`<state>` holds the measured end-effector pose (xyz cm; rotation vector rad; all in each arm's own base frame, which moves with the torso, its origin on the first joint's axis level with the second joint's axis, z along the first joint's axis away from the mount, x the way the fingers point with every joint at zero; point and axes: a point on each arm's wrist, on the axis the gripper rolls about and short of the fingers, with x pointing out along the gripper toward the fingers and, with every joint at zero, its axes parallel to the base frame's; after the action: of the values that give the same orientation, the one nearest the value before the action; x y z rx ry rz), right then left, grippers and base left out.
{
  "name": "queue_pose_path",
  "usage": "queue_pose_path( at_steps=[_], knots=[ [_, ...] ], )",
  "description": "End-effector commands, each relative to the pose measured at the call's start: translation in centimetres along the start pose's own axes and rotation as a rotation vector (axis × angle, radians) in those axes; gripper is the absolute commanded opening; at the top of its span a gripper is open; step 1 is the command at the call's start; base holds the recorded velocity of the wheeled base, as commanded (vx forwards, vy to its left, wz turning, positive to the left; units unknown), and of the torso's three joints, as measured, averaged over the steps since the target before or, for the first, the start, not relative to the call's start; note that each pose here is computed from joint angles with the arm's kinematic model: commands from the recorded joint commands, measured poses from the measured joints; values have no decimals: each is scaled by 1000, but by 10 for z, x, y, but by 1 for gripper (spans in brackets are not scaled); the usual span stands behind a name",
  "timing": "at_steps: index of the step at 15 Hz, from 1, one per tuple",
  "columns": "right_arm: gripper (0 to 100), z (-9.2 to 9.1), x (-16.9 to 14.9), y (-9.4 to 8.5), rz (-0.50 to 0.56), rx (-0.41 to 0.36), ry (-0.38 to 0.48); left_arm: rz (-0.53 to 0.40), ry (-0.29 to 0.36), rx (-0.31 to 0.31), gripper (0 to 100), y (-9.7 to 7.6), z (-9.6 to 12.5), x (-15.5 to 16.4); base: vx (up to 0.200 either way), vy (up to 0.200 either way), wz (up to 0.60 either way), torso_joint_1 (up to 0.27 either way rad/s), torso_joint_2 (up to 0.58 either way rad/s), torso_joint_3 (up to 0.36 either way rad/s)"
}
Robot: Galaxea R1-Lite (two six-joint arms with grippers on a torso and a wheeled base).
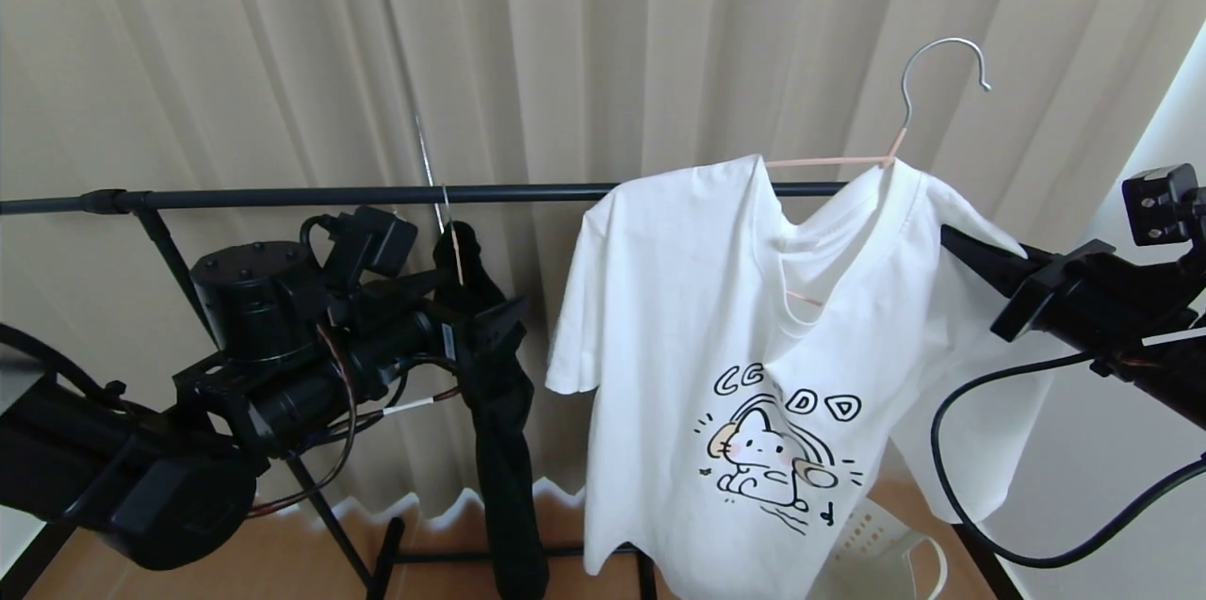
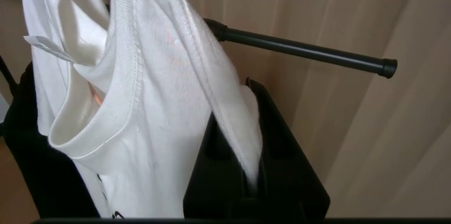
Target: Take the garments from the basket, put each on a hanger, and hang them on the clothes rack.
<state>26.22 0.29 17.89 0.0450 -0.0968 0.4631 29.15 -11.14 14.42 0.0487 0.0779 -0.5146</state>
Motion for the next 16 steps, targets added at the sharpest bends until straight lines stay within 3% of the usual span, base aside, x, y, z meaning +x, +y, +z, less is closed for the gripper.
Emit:
queue_pose_path(
  at_steps=[1,5,10,11,12,13,14,16],
  knots=[
    [0,-4,0,0,6,8,15,-28,-38,4,100,-10,12,-8,0,0,0,0,0,0],
    [0,-12,1,2,47,21,43,-76,-41,-14,100,-25,19,-11,0,0,0,0,0,0],
    [0,-11,2,1,61,24,40,-128,8,-49,100,-38,77,-23,0,0,0,0,0,0],
    [0,-11,1,2,62,24,41,-128,9,-49,100,-38,78,-22,0,0,0,0,0,0],
    [0,-14,0,3,98,30,54,-186,58,-53,100,-41,105,-21,0,0,0,0,0,0],
    [0,-14,0,3,99,30,54,-192,62,-53,100,-41,106,-21,0,0,0,0,0,0],
    [0,-15,-1,4,125,34,60,-299,128,-65,100,-41,124,-21,0,0,0,0,0,0],
    [0,-18,-2,5,163,42,73,-359,164,-72,100,-43,129,-12,0,0,0,0,0,0]
  ],
)
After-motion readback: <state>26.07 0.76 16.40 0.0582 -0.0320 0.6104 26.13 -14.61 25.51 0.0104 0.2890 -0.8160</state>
